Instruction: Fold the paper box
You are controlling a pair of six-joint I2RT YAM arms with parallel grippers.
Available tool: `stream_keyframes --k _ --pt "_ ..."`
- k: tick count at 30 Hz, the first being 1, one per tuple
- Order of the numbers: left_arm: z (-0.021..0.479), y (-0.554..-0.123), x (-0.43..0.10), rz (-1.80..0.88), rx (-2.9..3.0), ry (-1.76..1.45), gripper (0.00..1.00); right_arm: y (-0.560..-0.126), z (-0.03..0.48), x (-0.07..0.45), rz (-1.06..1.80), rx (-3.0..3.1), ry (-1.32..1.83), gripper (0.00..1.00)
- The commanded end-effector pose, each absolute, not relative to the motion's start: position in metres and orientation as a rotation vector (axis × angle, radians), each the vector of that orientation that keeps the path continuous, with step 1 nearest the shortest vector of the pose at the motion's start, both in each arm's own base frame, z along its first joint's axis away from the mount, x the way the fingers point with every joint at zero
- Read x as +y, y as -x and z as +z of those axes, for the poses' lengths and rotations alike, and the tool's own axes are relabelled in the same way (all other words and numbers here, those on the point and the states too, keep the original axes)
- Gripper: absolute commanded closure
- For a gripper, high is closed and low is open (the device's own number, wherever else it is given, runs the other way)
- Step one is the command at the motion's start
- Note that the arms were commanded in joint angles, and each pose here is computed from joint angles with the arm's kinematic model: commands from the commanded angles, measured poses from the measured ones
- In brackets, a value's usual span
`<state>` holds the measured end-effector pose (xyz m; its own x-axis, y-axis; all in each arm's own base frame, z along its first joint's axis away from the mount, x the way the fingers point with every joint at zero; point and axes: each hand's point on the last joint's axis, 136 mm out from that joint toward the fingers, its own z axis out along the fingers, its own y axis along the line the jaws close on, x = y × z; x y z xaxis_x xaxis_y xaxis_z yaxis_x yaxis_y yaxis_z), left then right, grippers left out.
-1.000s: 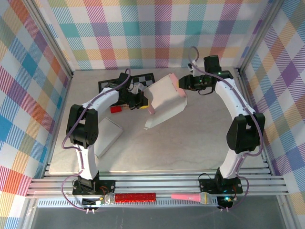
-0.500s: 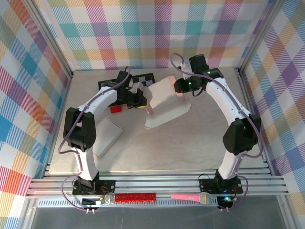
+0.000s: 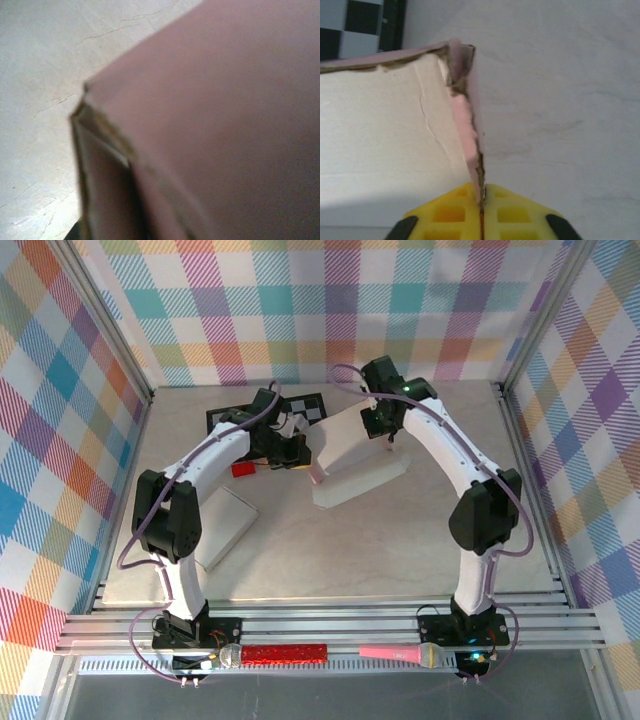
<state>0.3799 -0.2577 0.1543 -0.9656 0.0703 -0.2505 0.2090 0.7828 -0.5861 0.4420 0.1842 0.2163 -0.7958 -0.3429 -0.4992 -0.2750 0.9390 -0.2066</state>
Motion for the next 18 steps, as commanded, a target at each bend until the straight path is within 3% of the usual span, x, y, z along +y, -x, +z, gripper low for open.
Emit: stream_keyframes --k 1,6,11,18 --pt "0.177 -0.371 -0.266 -0.935 2.733 -0.251 1.0 -0.437 0.22 0.162 -0.426 2.544 0.332 1.0" --pt "0.179 -0.367 -0.27 -0.932 2.736 -0.261 1.0 -0.437 0.225 0.168 -0.397 2.524 0.329 0.98" --pt "0.179 -0.365 -0.271 -0.928 2.739 -0.268 1.0 -0.44 0.222 0.176 -0.355 2.527 0.364 0.8" --pt "0.181 -0.364 -0.272 -0.926 2.734 -0.271 1.0 -0.445 0.218 0.177 -0.359 2.535 0.367 0.83"
